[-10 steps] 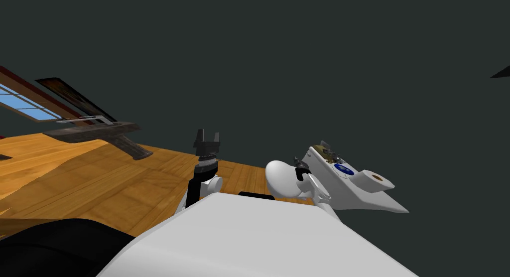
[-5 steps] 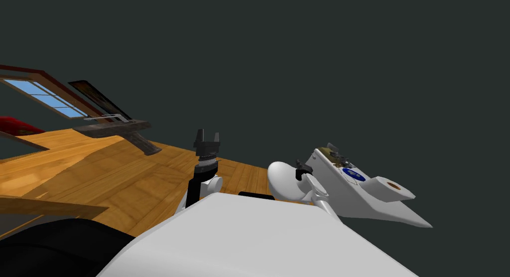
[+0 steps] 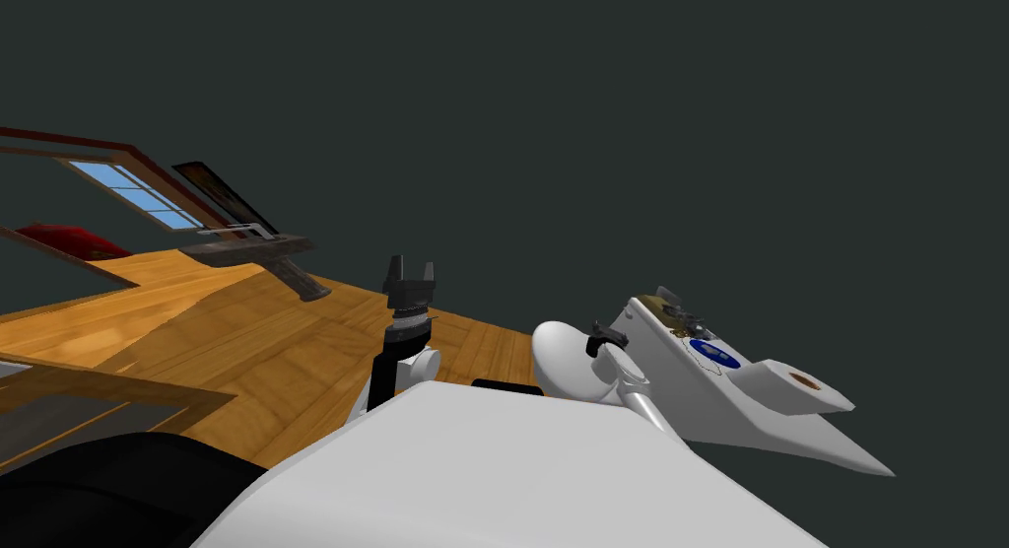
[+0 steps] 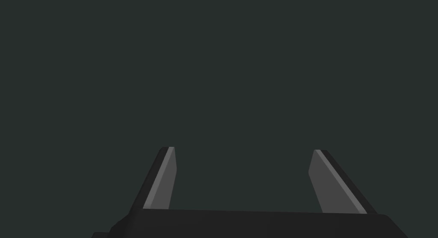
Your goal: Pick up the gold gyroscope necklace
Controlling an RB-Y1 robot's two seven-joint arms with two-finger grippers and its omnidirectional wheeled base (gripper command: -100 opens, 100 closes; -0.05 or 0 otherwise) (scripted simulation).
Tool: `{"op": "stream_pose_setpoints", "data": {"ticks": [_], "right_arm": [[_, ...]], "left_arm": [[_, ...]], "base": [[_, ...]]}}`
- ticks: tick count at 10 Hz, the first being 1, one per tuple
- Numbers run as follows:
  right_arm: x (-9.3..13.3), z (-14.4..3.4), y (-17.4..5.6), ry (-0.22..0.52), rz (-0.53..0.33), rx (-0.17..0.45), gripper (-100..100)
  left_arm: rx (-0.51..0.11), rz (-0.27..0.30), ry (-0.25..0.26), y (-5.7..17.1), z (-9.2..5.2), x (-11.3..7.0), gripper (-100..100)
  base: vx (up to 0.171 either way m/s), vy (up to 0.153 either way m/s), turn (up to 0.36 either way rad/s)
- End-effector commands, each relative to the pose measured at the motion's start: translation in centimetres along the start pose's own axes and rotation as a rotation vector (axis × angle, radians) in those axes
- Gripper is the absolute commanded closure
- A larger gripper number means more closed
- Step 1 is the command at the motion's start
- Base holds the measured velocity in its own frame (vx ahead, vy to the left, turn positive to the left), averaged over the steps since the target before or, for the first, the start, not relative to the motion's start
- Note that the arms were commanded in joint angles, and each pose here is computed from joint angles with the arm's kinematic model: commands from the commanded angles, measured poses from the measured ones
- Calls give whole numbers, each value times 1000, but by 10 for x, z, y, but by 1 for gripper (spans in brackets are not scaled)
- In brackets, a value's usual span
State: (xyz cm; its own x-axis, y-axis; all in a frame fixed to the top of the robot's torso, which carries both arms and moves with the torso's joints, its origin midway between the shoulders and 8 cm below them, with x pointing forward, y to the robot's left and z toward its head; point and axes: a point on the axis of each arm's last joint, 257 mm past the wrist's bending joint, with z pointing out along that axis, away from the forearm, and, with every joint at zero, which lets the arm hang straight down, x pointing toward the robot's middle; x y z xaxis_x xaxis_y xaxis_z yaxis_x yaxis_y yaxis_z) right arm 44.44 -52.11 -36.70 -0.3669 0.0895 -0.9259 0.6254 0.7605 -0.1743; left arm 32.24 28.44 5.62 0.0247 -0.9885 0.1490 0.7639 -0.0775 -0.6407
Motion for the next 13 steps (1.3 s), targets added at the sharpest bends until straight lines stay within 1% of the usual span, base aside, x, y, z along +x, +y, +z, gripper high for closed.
{"op": "stream_pose_setpoints", "data": {"ticks": [1, 2, 4, 5, 6, 7, 8, 9, 10, 11, 12, 13], "right_arm": [[12, 4, -16, 17, -53, 44, -100], [5, 10, -32, 1, -127, 100, -100], [21, 11, -41, 32, -147, 116, -100], [9, 15, -56, 8, -214, 169, -100], [23, 15, -64, 35, -232, 181, -100], [14, 19, -82, 20, -303, 236, -100], [26, 18, -89, 46, -321, 247, -100], [17, 21, -107, 34, -390, 301, -100], [30, 20, -114, 59, -408, 311, -100], [30, 20, -114, 59, -408, 311, -100], [19, 21, -131, 47, -475, 362, -100], [29, 20, -138, 68, -490, 370, -100]], "left_arm": [[0, 0, 0, 0, 0, 0, 0], [0, 0, 0, 0, 0, 0, 0], [0, 0, 0, 0, 0, 0, 0], [0, 0, 0, 0, 0, 0, 0], [0, 0, 0, 0, 0, 0, 0], [0, 0, 0, 0, 0, 0, 0], [0, 0, 0, 0, 0, 0, 0], [0, 0, 0, 0, 0, 0, 0], [0, 0, 0, 0, 0, 0, 0], [0, 0, 0, 0, 0, 0, 0], [0, 0, 0, 0, 0, 0, 0], [0, 0, 0, 0, 0, 0, 0]], "base": [[-4, 7, 90], [-10, 8, 147], [-7, 0, 29], [-11, -1, 115], [-11, -7, 92], [-18, -13, 156], [-14, -14, 56], [-21, -15, 104], [-17, -18, 76], [-7, -7, -15], [-19, -12, 101], [-16, -21, 76]]}}
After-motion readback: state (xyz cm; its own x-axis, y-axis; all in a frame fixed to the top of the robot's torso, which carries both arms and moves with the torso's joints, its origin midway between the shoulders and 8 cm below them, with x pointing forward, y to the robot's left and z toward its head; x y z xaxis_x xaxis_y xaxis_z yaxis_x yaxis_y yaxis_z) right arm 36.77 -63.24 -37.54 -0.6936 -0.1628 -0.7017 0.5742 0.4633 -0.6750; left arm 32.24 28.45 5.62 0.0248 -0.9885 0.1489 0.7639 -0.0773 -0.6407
